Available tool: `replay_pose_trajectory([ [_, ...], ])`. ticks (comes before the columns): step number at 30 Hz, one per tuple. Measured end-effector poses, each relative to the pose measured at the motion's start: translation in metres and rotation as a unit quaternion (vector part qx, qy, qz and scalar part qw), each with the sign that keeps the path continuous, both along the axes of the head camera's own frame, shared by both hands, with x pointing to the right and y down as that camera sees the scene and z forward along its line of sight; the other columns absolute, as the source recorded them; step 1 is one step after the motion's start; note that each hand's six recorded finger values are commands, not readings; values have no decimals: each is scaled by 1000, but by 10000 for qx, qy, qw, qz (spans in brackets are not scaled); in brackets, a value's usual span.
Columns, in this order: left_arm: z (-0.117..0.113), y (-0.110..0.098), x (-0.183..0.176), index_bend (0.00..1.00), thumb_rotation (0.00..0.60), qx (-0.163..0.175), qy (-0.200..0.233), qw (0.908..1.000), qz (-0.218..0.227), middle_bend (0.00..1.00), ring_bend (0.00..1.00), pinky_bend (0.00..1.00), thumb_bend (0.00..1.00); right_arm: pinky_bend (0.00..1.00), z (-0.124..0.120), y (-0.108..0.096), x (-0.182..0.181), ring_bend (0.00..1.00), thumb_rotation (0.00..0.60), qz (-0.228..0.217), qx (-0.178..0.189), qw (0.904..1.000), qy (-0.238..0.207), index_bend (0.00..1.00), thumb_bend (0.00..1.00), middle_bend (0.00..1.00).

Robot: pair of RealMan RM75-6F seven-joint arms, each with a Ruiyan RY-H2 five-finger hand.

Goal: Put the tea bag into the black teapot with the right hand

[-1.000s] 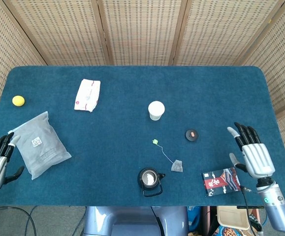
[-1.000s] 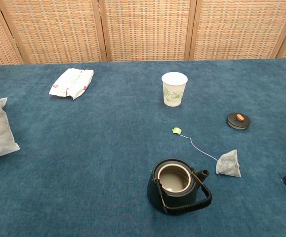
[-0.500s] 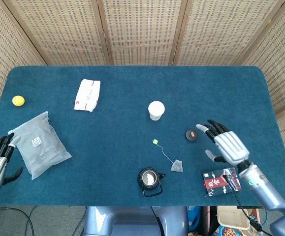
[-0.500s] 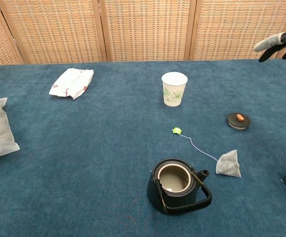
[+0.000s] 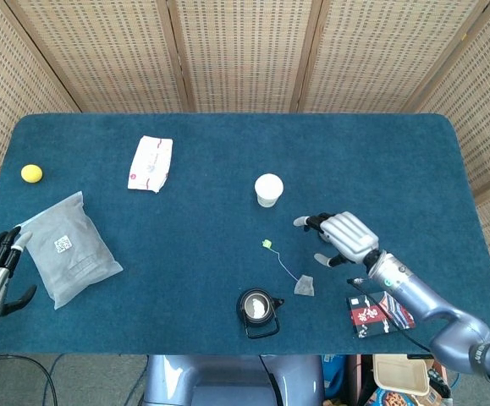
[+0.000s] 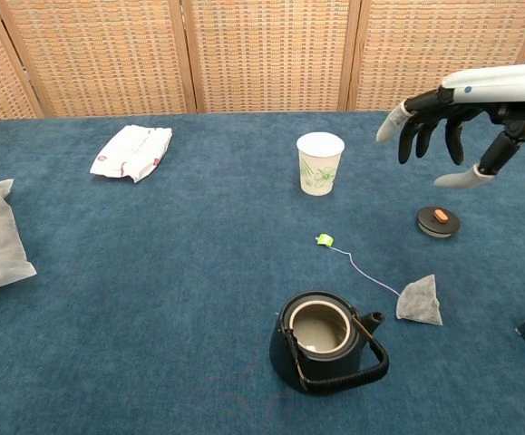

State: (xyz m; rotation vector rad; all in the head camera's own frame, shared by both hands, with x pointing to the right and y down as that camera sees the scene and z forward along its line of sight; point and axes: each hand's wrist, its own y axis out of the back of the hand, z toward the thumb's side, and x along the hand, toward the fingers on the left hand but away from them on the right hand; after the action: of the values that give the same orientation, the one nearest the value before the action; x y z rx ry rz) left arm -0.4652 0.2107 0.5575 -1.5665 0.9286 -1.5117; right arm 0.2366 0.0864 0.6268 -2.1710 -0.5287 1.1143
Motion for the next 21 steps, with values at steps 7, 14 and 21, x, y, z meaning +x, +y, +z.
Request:
replay_pose_trajectory([
  [7, -1, -5, 0, 0, 600, 2, 6, 10000, 14, 0, 0, 0, 322, 773, 16, -5, -24, 554, 600, -161, -249, 9995, -77, 326, 466, 576],
  [14, -4, -10, 3, 0, 600, 46, 11, 10000, 63, 0, 0, 0, 322, 895, 34, -3, -43, 728, 600, -415, -396, 9983, -13, 393, 466, 715],
  [21, -2, -10, 5, 0, 600, 32, 29, 10000, 77, 0, 0, 0, 322, 956, 48, 1, -56, 862, 600, -661, -446, 9967, 117, 434, 466, 823],
])
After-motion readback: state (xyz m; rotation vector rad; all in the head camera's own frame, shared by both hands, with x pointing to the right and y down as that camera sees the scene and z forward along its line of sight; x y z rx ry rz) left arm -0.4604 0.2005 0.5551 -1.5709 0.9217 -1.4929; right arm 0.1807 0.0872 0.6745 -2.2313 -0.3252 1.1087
